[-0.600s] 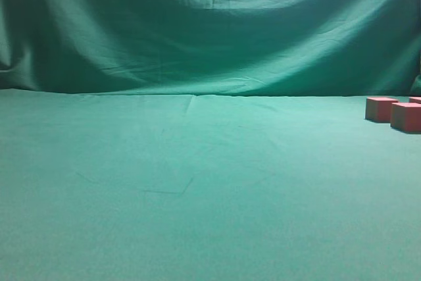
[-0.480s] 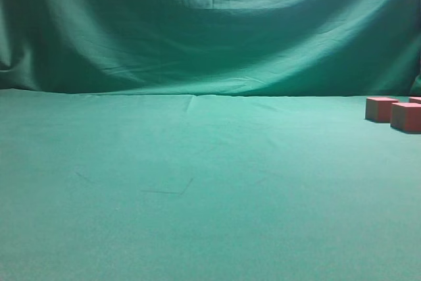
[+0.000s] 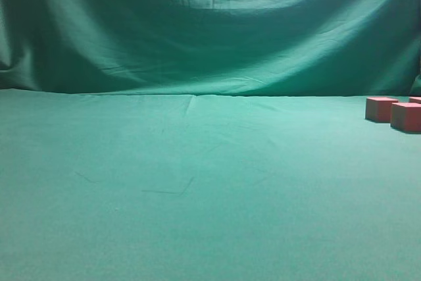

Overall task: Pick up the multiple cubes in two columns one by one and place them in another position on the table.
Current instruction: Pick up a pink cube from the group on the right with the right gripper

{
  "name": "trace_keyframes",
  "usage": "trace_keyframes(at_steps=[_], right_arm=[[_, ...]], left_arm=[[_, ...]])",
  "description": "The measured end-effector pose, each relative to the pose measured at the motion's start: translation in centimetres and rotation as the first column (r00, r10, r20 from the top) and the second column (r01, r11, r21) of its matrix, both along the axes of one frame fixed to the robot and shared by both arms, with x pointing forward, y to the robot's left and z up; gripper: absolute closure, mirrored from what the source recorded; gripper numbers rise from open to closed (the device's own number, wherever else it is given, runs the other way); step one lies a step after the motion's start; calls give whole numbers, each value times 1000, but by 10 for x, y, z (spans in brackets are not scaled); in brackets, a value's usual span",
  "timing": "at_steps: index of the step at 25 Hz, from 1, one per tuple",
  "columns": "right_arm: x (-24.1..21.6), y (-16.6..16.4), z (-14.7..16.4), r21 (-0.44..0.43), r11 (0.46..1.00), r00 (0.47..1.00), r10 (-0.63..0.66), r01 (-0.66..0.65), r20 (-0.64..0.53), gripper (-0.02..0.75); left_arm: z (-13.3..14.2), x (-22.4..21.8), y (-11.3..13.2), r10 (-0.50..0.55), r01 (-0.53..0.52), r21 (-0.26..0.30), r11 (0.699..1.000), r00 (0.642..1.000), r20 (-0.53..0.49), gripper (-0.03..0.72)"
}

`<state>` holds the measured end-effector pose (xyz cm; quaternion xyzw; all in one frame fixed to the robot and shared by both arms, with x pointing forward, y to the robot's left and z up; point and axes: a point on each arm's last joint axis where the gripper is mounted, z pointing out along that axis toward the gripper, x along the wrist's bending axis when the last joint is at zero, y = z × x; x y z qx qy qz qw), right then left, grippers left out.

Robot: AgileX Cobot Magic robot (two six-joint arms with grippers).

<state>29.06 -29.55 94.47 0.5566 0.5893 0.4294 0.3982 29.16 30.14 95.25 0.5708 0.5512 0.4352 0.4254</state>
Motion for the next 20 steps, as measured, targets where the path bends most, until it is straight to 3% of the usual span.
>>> trace_keyframes(at_steps=[20], right_arm=[[0,0,0,0,1000,1000,0,0,0,738]], left_arm=[[0,0,0,0,0,0,1000,1000,0,688]])
